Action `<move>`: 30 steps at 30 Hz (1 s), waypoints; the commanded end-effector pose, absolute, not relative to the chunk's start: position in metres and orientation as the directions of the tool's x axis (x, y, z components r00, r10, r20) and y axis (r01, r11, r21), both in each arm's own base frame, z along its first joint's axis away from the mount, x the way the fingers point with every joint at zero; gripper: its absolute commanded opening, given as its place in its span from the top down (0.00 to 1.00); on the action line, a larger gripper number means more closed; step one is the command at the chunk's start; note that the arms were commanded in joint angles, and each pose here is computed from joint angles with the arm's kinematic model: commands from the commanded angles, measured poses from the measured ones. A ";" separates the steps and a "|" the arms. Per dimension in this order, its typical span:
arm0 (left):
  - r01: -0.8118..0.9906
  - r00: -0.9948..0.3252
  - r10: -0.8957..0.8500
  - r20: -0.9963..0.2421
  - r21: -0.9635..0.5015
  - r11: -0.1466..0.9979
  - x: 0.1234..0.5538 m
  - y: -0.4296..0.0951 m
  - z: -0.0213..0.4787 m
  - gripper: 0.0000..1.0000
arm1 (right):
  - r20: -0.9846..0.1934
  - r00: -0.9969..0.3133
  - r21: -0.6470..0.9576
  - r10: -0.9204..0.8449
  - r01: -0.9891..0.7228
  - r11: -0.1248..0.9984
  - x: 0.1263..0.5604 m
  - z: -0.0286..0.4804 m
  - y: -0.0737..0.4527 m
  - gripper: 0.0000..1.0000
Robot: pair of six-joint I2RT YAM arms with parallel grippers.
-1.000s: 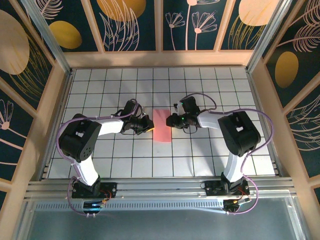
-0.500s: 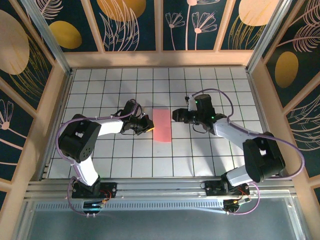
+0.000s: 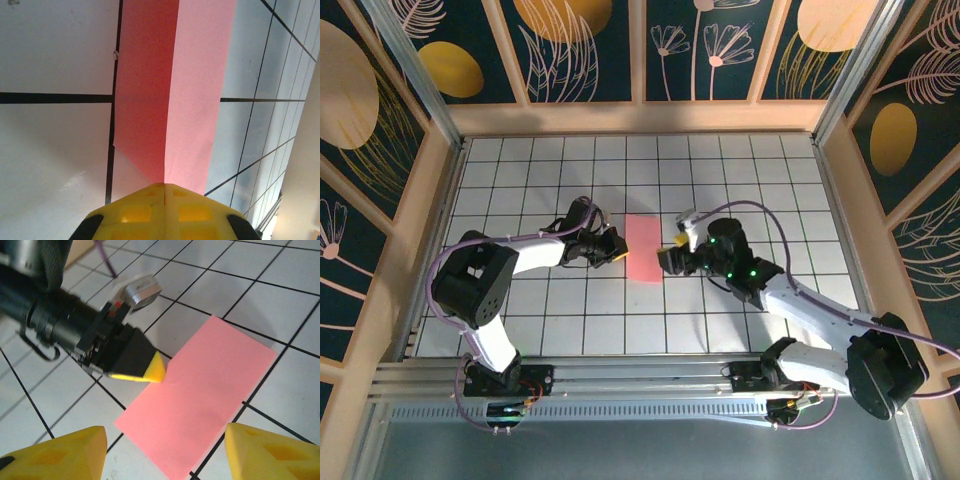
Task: Fold a paper plane with a square sheet of paper (fold left side to right side)
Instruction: Third fold the triangle at the center of the table.
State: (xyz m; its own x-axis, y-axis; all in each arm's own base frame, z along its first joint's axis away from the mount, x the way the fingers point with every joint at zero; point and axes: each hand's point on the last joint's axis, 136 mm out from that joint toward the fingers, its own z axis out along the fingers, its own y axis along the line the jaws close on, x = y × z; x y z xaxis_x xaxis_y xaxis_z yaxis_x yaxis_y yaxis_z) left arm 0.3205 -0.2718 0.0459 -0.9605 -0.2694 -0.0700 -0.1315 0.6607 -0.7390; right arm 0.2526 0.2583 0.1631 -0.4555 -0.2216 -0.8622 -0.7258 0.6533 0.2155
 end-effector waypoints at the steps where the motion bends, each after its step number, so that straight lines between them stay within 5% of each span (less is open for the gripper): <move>1: -0.153 -0.959 -0.280 -0.051 -0.736 0.659 0.315 -0.271 0.049 1.00 | -0.868 -0.267 -0.044 -0.418 -0.798 0.601 0.239 0.146 0.270 0.35; 9: -0.168 -0.956 -0.289 -0.038 -0.741 0.650 0.313 -0.272 0.049 1.00 | -0.763 -0.161 -0.246 -0.626 -0.823 0.512 0.215 0.095 0.302 0.34; 30: -0.177 -0.957 -0.288 -0.021 -0.744 0.645 0.311 -0.273 0.048 1.00 | -0.750 -0.151 -0.373 -0.644 -0.708 0.600 0.242 0.050 0.330 0.43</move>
State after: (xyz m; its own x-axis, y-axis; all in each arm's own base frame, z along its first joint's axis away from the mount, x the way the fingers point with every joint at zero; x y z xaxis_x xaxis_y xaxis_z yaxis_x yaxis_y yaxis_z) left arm 0.3158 -0.2708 0.0419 -0.9577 -0.2839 -0.0462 -0.1604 0.6605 -0.7335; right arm 0.2299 0.3197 0.0355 -0.1853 -0.6767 -0.7125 -0.7441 0.5702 -0.3481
